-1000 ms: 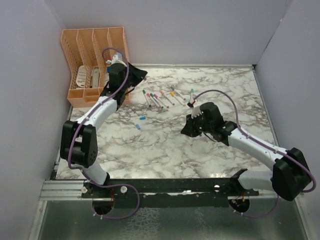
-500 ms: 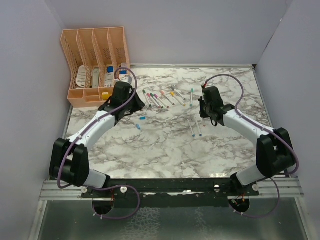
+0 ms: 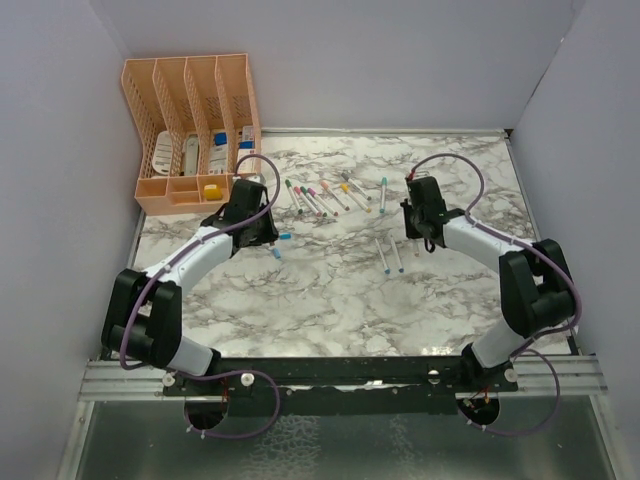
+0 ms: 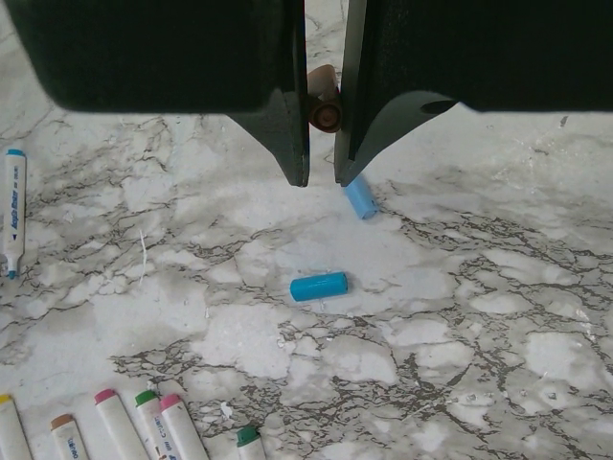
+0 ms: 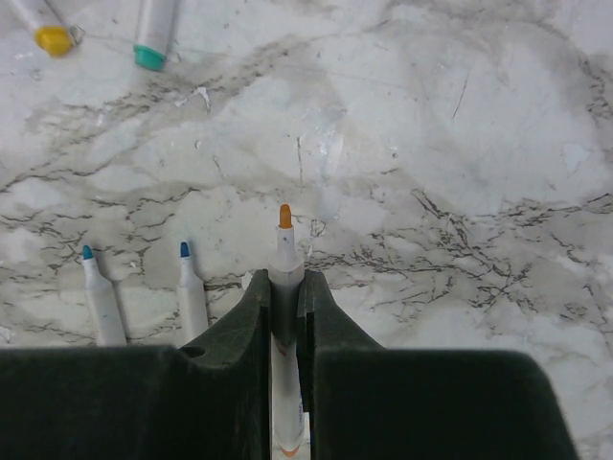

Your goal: Open the pen caps

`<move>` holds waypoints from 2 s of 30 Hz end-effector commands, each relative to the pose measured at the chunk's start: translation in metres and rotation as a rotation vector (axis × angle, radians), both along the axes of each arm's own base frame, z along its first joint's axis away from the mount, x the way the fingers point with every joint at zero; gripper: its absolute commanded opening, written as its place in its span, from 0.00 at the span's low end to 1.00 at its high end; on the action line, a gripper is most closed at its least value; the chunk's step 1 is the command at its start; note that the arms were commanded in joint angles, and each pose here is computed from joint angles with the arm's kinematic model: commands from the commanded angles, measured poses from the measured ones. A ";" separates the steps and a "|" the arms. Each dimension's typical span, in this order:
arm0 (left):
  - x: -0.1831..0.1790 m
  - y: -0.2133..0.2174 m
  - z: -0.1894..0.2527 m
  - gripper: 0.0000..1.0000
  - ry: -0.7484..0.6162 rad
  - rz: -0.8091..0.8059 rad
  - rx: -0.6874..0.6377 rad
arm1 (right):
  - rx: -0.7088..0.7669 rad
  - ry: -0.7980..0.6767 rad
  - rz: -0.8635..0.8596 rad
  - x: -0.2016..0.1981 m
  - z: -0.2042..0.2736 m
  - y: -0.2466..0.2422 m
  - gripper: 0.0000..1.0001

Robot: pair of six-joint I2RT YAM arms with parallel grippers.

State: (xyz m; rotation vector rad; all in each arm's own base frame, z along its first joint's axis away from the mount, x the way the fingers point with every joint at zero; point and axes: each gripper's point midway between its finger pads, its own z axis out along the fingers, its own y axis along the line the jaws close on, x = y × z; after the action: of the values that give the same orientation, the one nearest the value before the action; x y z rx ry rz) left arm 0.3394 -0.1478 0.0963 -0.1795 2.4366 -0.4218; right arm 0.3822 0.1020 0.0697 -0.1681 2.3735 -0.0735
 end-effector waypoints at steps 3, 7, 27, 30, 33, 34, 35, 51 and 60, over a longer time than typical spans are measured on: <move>0.002 0.002 -0.008 0.00 0.011 -0.015 0.034 | 0.053 0.076 0.012 -0.007 -0.037 0.007 0.01; 0.003 0.002 -0.009 0.00 0.014 -0.013 0.041 | 0.062 0.110 0.007 -0.012 -0.051 0.008 0.01; 0.015 0.018 -0.033 0.00 0.073 0.008 0.107 | 0.142 0.230 -0.072 -0.035 -0.065 0.013 0.37; 0.018 0.020 -0.036 0.00 0.079 0.015 0.113 | 0.135 0.204 -0.091 -0.032 -0.056 0.010 0.37; 0.021 0.022 -0.039 0.00 0.085 0.022 0.115 | 0.143 0.145 -0.105 -0.024 -0.036 0.008 0.50; 0.022 0.023 -0.040 0.00 0.086 0.026 0.116 | 0.149 0.122 -0.105 -0.021 -0.027 0.008 0.51; 0.023 0.024 -0.041 0.00 0.088 0.030 0.119 | 0.151 0.097 -0.103 -0.017 -0.018 0.009 0.51; 0.024 0.035 -0.063 0.18 0.130 0.046 0.159 | 0.285 -0.181 0.097 0.040 0.078 0.051 0.81; 0.024 0.040 -0.065 0.42 0.136 0.055 0.167 | 0.243 -0.170 0.087 0.079 0.081 0.058 0.99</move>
State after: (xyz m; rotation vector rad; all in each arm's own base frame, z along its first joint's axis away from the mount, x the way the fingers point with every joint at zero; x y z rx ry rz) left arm 0.3550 -0.1144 0.0285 -0.2034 2.6027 -0.2201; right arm 0.4388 0.1528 0.1516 -0.1088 2.1794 0.2489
